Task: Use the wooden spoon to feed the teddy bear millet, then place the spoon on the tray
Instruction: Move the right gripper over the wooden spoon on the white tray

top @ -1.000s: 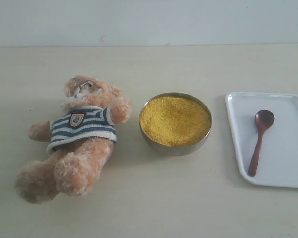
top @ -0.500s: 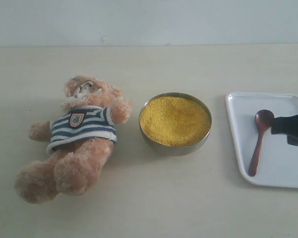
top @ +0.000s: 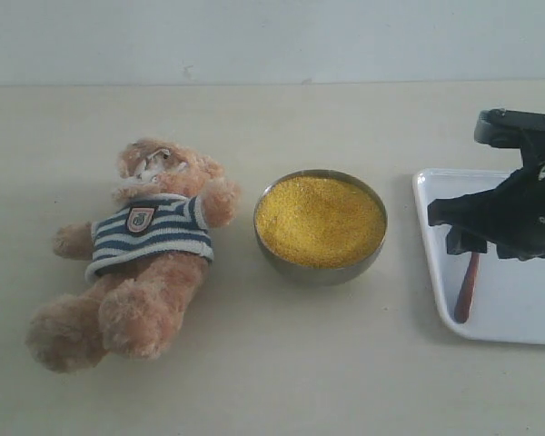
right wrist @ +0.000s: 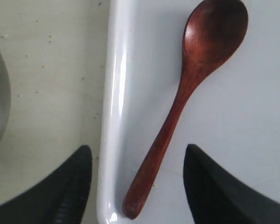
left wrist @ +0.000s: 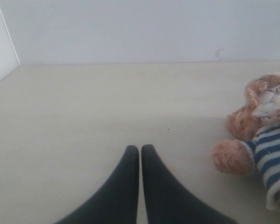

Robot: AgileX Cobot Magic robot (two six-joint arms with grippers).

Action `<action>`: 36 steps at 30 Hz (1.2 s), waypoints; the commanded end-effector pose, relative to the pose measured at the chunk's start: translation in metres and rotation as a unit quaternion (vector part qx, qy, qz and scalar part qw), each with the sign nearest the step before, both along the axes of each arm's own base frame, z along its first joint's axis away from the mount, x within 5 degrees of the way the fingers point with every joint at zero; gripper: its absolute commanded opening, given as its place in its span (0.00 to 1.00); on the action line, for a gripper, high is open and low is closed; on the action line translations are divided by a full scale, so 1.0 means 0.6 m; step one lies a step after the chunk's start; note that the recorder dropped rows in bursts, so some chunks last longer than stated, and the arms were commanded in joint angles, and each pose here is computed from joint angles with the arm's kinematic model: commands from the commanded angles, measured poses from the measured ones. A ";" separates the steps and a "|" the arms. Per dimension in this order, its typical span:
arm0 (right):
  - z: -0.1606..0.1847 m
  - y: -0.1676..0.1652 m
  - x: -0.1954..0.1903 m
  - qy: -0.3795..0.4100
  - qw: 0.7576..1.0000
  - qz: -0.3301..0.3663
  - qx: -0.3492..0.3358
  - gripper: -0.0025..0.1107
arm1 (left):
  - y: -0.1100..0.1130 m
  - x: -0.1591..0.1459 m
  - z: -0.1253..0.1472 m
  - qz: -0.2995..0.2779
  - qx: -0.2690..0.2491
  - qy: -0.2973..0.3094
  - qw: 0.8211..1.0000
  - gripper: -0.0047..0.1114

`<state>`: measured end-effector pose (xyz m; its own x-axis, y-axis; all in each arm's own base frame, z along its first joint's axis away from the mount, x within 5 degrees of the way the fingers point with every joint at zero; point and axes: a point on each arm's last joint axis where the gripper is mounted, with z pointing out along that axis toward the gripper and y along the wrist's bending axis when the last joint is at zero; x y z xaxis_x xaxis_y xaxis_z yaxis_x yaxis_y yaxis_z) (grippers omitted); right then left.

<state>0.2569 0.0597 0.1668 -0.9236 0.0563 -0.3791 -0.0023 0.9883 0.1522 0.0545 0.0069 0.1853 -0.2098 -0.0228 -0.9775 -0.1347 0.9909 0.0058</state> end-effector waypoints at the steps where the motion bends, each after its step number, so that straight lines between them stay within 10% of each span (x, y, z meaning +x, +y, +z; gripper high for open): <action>1: -0.021 0.005 0.019 0.010 1.000 -0.012 0.003 0.51 | 0.000 0.000 0.003 -0.001 0.000 -0.007 1.000 0.07; 36: -0.051 -0.001 0.032 0.010 0.999 -0.036 -0.015 0.41 | 0.000 0.000 0.003 -0.001 0.000 -0.007 1.000 0.07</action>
<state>0.2751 0.0589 0.1356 -0.9257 0.1241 -0.3572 0.0837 0.9884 0.1267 0.0545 0.0069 0.1853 -0.2098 -0.0228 -0.9775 -0.1347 0.9909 0.0058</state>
